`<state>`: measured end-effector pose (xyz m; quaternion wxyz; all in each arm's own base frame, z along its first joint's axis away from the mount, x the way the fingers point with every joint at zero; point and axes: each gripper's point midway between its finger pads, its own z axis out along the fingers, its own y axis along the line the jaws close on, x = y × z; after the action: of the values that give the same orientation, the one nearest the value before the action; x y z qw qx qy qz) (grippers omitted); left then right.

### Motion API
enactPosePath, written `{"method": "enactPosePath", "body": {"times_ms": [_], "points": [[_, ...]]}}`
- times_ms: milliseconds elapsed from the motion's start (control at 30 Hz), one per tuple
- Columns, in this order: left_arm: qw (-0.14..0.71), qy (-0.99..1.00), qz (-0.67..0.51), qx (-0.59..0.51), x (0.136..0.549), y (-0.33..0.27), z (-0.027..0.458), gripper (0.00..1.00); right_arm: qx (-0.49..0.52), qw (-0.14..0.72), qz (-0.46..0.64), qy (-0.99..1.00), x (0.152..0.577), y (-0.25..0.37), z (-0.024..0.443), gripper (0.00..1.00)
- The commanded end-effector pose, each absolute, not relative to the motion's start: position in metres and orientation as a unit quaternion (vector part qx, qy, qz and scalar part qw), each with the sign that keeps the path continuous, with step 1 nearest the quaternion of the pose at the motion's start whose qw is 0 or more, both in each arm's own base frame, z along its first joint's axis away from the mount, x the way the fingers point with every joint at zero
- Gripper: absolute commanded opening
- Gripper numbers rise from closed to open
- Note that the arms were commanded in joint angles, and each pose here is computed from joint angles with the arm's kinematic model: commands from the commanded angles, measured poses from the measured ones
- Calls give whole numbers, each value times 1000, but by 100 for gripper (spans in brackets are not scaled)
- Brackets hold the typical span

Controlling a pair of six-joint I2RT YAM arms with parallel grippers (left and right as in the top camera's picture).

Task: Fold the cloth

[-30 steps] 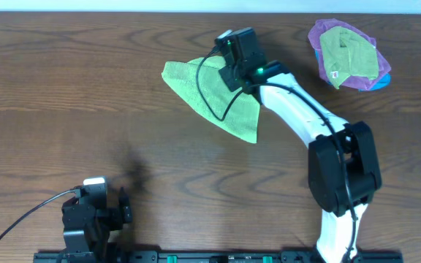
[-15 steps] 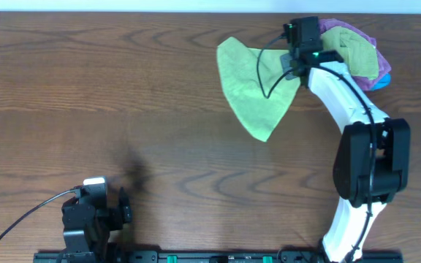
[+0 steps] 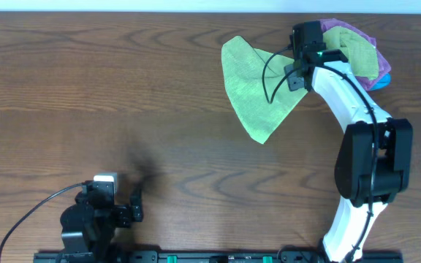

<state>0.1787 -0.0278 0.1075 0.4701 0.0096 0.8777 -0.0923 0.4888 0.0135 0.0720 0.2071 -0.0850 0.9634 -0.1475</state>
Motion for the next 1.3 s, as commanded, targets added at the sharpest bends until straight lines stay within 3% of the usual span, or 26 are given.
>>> {"method": "enactPosePath", "body": {"times_ms": [0, 200, 467, 533, 700, 1000, 1267], "points": [[451, 870, -197, -23, 178, -54, 118, 95, -41, 223, -84, 970, 491, 24, 82, 68], [387, 888, -248, -25, 185, -70, 141, 96, 4, 225, -47, 973, 492, 17, 81, 67], [274, 885, -376, 26, 228, -121, 202, 96, 34, 215, 16, 976, 490, 9, 79, 66], [239, 878, -416, -5, 239, -132, 203, 96, 35, 215, 27, 976, 490, 9, 79, 66], [165, 868, -455, -109, 275, -144, 182, 95, 42, 217, 27, 975, 491, 2, 80, 66], [89, 853, -505, -96, 311, -225, 132, 95, 62, 225, 69, 970, 492, -11, 87, 64], [18, 835, -537, -123, 318, -290, 82, 95, 69, 268, 90, 957, 493, -17, 130, 64]]}}
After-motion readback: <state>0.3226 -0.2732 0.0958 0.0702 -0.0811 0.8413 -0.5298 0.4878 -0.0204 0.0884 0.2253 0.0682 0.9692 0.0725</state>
